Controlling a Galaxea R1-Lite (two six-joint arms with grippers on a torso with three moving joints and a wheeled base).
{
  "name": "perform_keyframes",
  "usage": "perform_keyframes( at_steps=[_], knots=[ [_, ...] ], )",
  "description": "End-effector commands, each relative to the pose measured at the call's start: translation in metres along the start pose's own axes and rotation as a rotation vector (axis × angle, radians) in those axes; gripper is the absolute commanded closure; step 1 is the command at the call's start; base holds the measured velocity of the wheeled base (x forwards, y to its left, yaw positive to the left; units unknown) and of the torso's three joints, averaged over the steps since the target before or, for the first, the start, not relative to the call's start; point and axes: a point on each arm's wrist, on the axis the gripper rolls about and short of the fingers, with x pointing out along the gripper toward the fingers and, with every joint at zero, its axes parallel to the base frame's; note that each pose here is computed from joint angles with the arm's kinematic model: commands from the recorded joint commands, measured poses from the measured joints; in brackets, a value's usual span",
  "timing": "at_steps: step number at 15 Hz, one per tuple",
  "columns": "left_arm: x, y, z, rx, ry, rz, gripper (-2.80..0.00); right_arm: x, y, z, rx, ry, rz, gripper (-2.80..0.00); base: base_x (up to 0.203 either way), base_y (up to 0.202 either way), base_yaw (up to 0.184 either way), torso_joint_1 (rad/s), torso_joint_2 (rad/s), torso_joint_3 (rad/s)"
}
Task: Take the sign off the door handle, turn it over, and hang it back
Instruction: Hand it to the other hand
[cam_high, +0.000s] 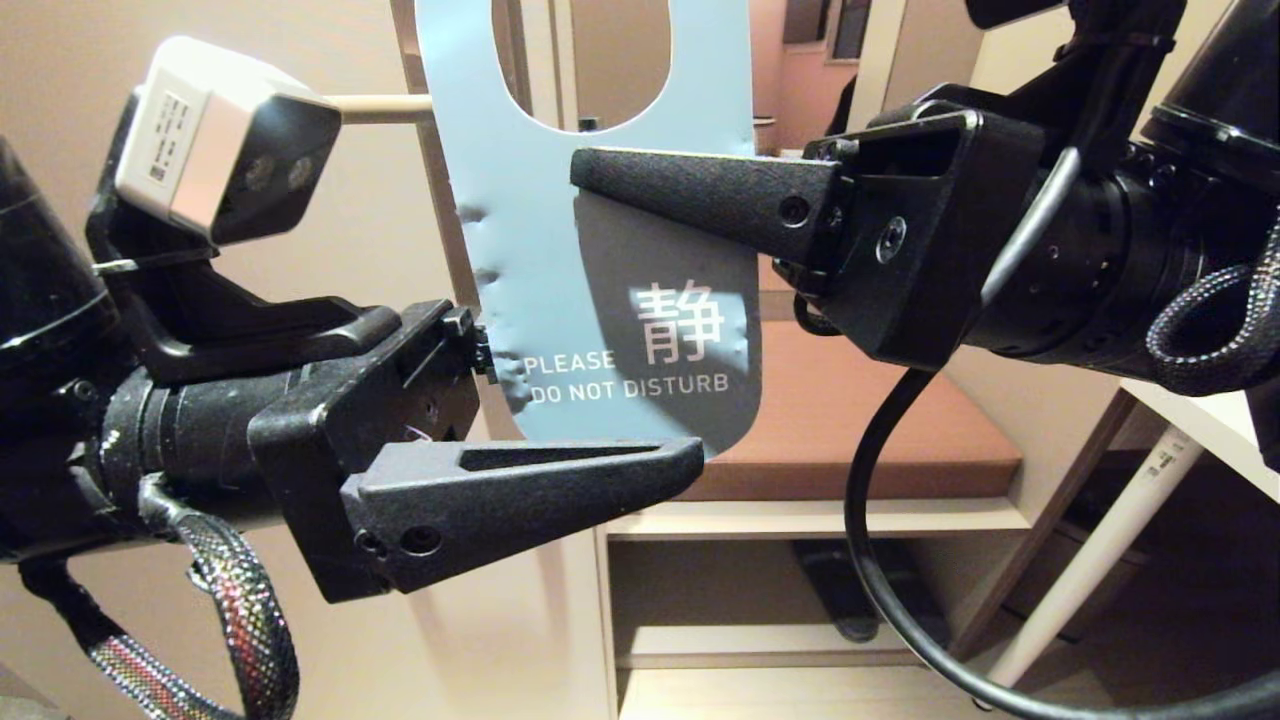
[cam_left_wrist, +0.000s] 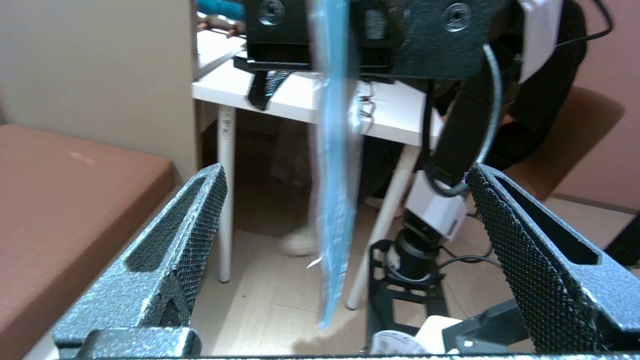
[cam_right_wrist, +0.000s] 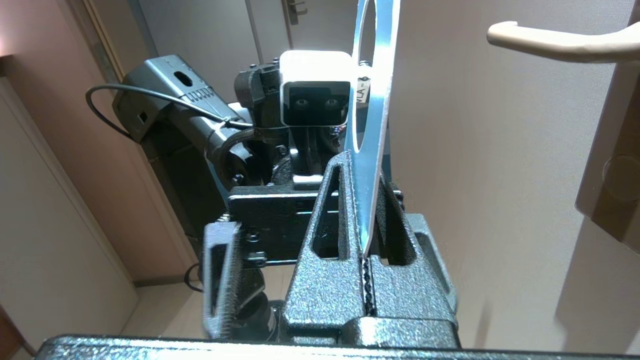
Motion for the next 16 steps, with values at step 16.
perform_keyframes(
  at_steps=[16],
  knots=[
    [0.0015, -0.0036, 0.0004, -0.006, -0.003, -0.019, -2.80, 0.0108, -0.0027, -0.0022, -0.005, -0.003, 0.022, 0.00, 0.000, 0.000, 0.000, 0.000, 0.00, 0.000]
  ],
)
